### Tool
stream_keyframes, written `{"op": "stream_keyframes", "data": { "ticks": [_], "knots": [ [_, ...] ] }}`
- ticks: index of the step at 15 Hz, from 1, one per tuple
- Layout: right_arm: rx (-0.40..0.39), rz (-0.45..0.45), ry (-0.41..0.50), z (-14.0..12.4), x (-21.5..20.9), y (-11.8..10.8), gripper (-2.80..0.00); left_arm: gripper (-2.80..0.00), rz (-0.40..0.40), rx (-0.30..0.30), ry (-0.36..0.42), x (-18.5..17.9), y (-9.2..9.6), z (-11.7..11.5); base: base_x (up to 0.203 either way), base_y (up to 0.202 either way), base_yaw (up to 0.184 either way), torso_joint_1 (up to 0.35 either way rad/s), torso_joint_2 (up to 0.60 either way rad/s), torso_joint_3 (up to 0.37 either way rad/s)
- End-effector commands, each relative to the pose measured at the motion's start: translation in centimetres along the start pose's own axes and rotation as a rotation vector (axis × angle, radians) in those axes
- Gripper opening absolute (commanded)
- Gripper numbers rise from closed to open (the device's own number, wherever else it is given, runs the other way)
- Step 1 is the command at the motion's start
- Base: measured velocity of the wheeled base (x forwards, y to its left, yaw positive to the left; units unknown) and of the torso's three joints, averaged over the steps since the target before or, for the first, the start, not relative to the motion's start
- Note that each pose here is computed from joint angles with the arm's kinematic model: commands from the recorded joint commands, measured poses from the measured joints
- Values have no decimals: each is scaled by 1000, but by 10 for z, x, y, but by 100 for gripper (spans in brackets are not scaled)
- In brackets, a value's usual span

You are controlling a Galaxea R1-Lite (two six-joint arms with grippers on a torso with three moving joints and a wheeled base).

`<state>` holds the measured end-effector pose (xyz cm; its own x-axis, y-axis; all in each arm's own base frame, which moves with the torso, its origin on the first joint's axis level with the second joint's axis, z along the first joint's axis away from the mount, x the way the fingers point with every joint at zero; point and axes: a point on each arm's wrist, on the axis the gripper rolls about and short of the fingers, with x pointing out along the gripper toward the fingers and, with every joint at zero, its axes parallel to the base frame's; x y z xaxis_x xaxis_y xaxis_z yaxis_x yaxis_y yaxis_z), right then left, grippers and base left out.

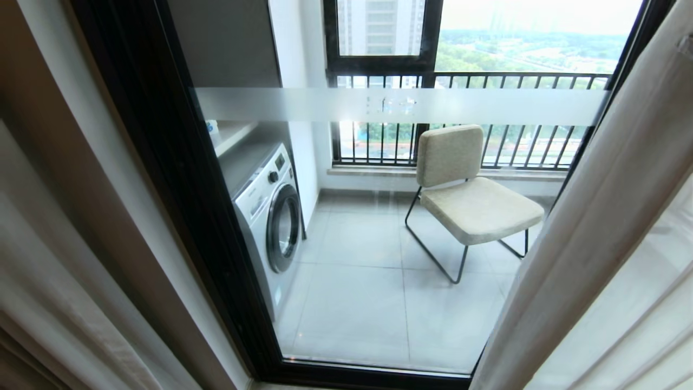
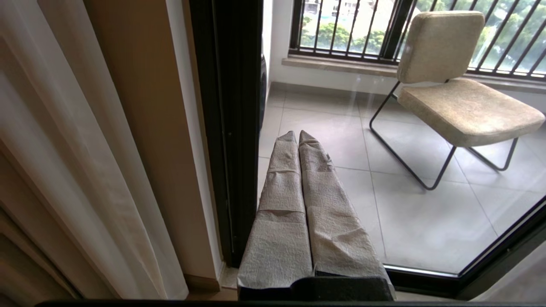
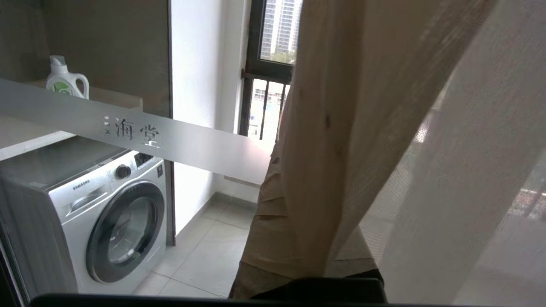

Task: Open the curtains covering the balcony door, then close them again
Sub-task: Close the inner curtains on both sides

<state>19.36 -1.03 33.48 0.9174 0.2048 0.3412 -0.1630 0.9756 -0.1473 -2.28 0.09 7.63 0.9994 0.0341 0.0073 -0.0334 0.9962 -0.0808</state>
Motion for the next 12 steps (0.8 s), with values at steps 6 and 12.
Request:
{"op": "stream_keyframes", "data": {
  "ticks": [6,12],
  "knots": [
    [-6,-16,-12,2,0,0,-280,-280,0,-1,0,0,0,0,0,0,0,0,0,0],
    [-85,90,-24,0,11,23,-280,-280,0,-1,0,0,0,0,0,0,0,0,0,0]
  ]
}}
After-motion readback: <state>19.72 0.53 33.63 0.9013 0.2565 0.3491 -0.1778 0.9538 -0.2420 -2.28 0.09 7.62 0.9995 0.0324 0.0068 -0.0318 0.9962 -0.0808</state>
